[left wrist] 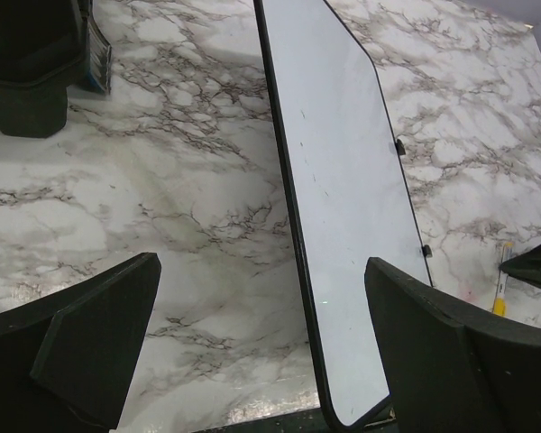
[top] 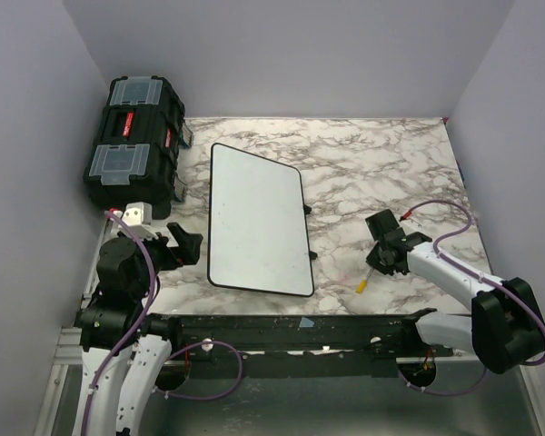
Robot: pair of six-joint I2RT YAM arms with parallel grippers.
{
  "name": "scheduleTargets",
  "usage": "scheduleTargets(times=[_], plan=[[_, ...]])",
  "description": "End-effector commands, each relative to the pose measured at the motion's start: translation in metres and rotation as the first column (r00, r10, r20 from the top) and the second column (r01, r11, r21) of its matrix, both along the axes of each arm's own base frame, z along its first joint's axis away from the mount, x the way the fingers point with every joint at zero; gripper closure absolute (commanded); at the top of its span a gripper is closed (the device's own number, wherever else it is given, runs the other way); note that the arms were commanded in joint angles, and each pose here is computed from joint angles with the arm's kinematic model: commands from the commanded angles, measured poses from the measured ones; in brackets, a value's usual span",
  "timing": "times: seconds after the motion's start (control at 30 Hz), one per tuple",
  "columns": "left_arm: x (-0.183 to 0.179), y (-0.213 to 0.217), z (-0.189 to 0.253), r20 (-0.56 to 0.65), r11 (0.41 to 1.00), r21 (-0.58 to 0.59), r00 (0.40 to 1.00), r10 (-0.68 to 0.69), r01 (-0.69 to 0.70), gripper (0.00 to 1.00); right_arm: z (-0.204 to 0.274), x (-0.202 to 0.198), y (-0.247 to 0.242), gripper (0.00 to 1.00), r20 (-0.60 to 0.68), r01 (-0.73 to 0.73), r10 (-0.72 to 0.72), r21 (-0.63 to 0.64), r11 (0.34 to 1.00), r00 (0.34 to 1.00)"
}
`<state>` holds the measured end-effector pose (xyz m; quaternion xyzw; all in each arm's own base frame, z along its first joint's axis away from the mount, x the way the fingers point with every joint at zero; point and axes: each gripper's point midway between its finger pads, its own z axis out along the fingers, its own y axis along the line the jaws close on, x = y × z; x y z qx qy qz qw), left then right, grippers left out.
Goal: Write a sentence on the whiteboard
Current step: Pick up the whiteboard marker from the center of the board.
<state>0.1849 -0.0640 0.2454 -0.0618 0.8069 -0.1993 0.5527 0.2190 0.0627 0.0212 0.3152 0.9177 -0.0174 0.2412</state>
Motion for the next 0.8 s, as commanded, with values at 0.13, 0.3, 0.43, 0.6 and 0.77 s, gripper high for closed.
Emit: scheduleTargets(times=[0.13,0.3,0.43,0.6,0.77], plan=[[0.009,-0.004,-0.005,-0.028,1.0,0.004,0.999,-0.019,0.019,0.02,-0.018,-0.01,0.01,0.81,-0.026,-0.028,0.03,0.057,0.998,0.999],[0.013,-0.007,-0.007,-0.052,1.0,0.001,0.998,-0.03,0.03,0.01,-0.009,-0.002,0.012,0.95,0.002,-0.047,0.047,0.055,0.997,0.999],[0.014,-0.022,0.002,-0.019,0.993,-0.025,0.993,-0.113,0.112,0.02,0.022,0.019,0.013,0.99,0.09,-0.055,0.051,0.041,0.998,0.995],[0.02,-0.042,0.015,-0.016,0.976,-0.088,0.979,-0.202,0.2,0.03,0.08,0.053,0.026,0.99,0.245,-0.09,0.068,0.08,0.993,0.967],[0.029,-0.062,0.042,0.047,0.954,-0.141,0.964,-0.261,0.265,0.05,0.128,0.075,0.043,0.99,0.323,-0.075,0.017,0.167,0.983,0.946]])
